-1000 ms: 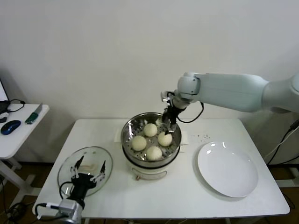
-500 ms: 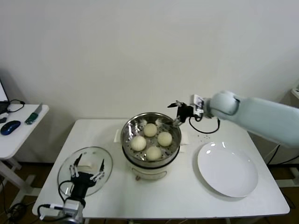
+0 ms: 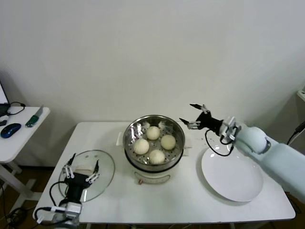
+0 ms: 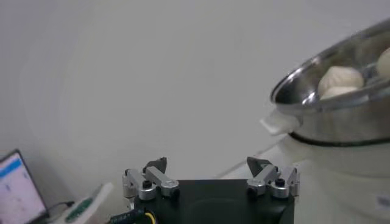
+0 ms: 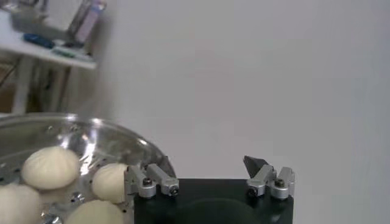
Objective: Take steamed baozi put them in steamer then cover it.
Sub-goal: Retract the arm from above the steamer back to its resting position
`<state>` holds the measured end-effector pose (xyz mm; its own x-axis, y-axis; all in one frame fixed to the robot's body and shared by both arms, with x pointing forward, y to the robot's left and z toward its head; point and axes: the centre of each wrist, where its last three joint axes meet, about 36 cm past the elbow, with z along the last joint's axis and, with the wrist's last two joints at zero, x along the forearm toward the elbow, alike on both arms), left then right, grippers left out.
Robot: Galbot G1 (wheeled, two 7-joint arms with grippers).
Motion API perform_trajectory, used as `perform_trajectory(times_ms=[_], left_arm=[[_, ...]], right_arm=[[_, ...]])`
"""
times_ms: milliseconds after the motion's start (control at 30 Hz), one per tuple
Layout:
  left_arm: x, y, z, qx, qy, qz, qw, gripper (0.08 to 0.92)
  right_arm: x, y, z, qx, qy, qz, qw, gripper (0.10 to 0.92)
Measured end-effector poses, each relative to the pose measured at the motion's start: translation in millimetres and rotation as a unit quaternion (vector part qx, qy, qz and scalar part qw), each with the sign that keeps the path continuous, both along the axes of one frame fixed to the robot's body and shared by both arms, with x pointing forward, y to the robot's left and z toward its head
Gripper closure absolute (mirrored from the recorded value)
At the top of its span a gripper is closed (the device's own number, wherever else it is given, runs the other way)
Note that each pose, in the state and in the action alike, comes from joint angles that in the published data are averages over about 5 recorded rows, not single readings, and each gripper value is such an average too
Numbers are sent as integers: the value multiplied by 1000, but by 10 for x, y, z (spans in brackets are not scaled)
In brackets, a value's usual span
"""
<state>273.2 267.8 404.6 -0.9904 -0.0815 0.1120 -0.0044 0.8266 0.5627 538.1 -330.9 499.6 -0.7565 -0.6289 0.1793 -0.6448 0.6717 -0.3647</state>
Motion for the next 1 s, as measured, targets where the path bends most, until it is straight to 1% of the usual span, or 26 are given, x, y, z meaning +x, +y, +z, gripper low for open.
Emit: perform_trajectory(times_ms=[100, 200, 300, 367, 500, 700, 867, 1000], left_arm=[[-12, 24, 28, 47, 4, 2, 999, 177], [-21, 50, 37, 103, 10, 1, 995, 177], [-33, 66, 27, 166, 16, -5, 986, 177], [-40, 72, 10, 210, 20, -11, 977, 177], [-34, 79, -51, 296, 26, -23, 954, 177], [8, 109, -238, 404, 36, -45, 913, 177], [66, 151, -439, 473, 58, -59, 877, 177], [132, 206, -612, 512, 75, -65, 853, 177]], right_arm=[[-180, -23, -149, 32, -6, -27, 999, 200], [-364, -32, -290, 62, -9, -52, 997, 200], [-558, -44, -429, 90, -11, -78, 993, 200], [-694, -66, -536, 108, -8, -97, 989, 200], [-941, -144, -752, 136, 1, -141, 981, 200], [-1264, -253, -1050, 163, 12, -194, 967, 200], [-1508, -342, -1241, 171, 21, -228, 958, 200], [-1644, -371, -1341, 173, 26, -245, 954, 200]])
